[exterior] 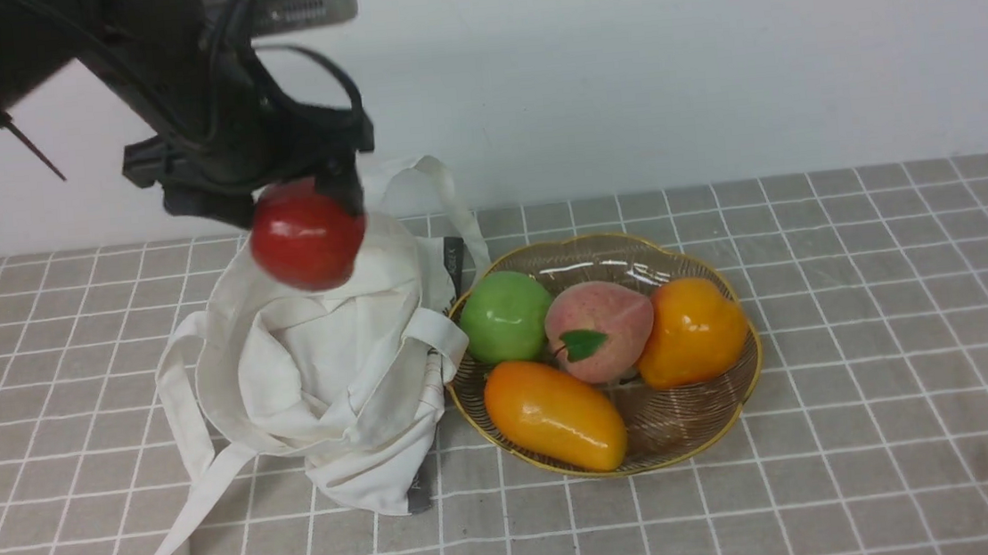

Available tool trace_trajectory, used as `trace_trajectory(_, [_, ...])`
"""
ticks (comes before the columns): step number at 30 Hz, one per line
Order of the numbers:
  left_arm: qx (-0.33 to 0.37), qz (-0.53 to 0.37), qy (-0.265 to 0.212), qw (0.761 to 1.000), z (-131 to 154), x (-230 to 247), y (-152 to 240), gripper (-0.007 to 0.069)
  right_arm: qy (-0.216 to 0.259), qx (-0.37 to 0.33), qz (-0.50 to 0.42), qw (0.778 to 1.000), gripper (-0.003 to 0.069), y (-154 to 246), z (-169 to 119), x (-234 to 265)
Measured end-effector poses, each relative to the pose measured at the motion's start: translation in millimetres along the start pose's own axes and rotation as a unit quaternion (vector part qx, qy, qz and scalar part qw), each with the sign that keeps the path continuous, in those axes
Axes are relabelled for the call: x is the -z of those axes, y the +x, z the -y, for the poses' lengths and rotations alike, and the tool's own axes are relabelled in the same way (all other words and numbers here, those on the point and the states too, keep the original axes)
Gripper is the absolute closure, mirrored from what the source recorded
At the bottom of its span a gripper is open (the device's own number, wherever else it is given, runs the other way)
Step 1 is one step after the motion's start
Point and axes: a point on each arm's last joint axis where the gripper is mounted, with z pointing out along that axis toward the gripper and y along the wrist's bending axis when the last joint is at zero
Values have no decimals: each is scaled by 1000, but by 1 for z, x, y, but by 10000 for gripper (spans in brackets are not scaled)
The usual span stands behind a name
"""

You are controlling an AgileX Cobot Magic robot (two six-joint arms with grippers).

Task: Take the fruit out of the bag on the grey coffee tablecloth and place them on the plate.
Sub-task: 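Place the held apple onto the plate with the left gripper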

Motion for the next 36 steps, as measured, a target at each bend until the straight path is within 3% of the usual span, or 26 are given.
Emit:
trace_trajectory(6, [-51,-45,117,991,50,-21,16,22,0,0,0,1000,674,0,0,0])
trace_trajectory(17, [-161,-66,182,968,132,-43,57,25,0,0,0,1000,674,0,0,0])
trace_trajectory(23, [-187,-60,188,962,147,-48,65,25,0,0,0,1000,674,0,0,0])
trace_trajectory(36, [-203,-50,145,967,143,-102,65,8,0,0,0,1000,674,0,0,0])
